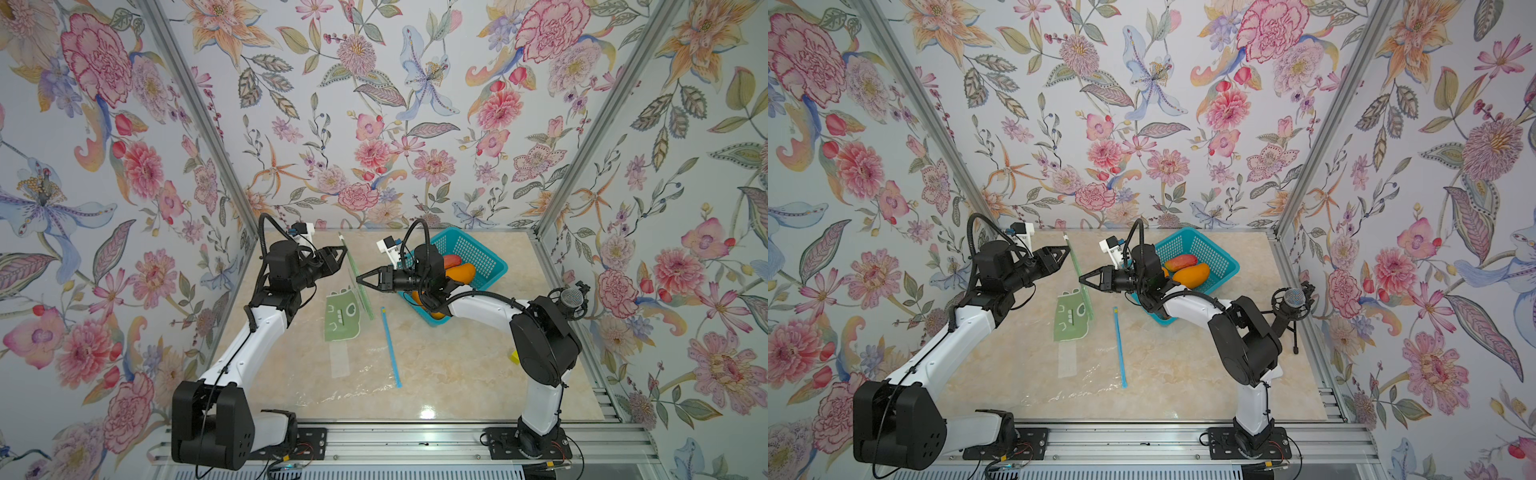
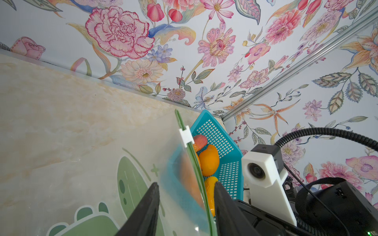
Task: Place the mango in a zip-top bag and seal the zipper
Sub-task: Pick up the zipper food storage bag.
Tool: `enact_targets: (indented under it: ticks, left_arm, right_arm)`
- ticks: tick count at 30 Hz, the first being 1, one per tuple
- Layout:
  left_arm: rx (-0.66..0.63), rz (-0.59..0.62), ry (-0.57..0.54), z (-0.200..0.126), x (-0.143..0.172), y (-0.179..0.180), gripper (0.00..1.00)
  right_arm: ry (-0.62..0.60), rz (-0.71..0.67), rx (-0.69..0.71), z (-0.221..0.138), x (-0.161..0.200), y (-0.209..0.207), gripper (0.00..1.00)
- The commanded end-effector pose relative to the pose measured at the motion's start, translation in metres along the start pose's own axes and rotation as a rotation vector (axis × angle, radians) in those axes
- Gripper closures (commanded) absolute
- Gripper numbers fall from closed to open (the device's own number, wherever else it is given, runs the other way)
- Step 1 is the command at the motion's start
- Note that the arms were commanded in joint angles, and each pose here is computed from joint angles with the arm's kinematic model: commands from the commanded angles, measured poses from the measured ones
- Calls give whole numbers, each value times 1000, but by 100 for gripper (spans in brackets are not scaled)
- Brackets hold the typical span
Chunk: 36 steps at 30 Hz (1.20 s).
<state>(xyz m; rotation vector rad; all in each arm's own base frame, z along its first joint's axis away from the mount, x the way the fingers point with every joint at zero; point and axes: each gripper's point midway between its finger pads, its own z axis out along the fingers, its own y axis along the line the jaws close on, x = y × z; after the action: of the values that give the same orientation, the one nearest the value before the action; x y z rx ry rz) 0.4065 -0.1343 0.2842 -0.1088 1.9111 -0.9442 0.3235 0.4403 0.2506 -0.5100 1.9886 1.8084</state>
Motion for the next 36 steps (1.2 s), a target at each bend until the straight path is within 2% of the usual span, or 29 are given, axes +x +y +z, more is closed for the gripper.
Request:
enact_targets:
  ticks: [1, 5, 7, 10, 12, 15, 16, 18, 20, 22, 23, 29, 34, 36]
  left_arm:
    - [4, -5, 3, 4, -3, -3, 55]
    - [4, -11, 9, 8, -7, -4, 52]
    - [4, -22, 19, 11, -6, -2, 53]
    - [18, -39, 38, 16, -1, -2, 62]
    - [35, -44, 43, 18, 0, -6, 72]
    - [22, -45, 46, 17, 0, -7, 97]
    - [6, -47, 43, 15, -2, -6, 100]
    - [-32, -50, 41, 11, -5, -5, 100]
    - [-94, -45, 42, 5, -9, -3, 100]
    - [-160, -46, 48, 0, -12, 1, 100]
    - [-187, -53, 53, -3, -12, 2, 100]
    - [-254, -119, 44, -13, -7, 9, 100]
    - [-276, -141, 10, -19, -8, 12, 100]
    - [-280, -140, -5, -21, -10, 14, 100]
  right_arm:
    - [9, -19, -63, -1, 2, 22, 100]
    - [47, -17, -50, 2, 11, 21, 100]
    - [63, -27, -42, 3, 15, 22, 100]
    - [77, -30, -28, 4, 18, 23, 100]
    - [81, -26, -19, 5, 20, 21, 100]
    - [79, -19, -7, 3, 20, 18, 100]
    - [84, -21, 2, 2, 21, 18, 100]
    - [85, -34, 63, -3, 19, 14, 86]
    - [98, -87, 177, -10, 20, 12, 60]
    - [96, -152, 297, -20, 17, 12, 45]
    - [94, -185, 364, -26, 15, 12, 42]
    - [139, -440, 796, -38, 17, 9, 37]
    - [164, -532, 855, -5, 31, 29, 29]
    - [185, -555, 874, 6, 36, 30, 29]
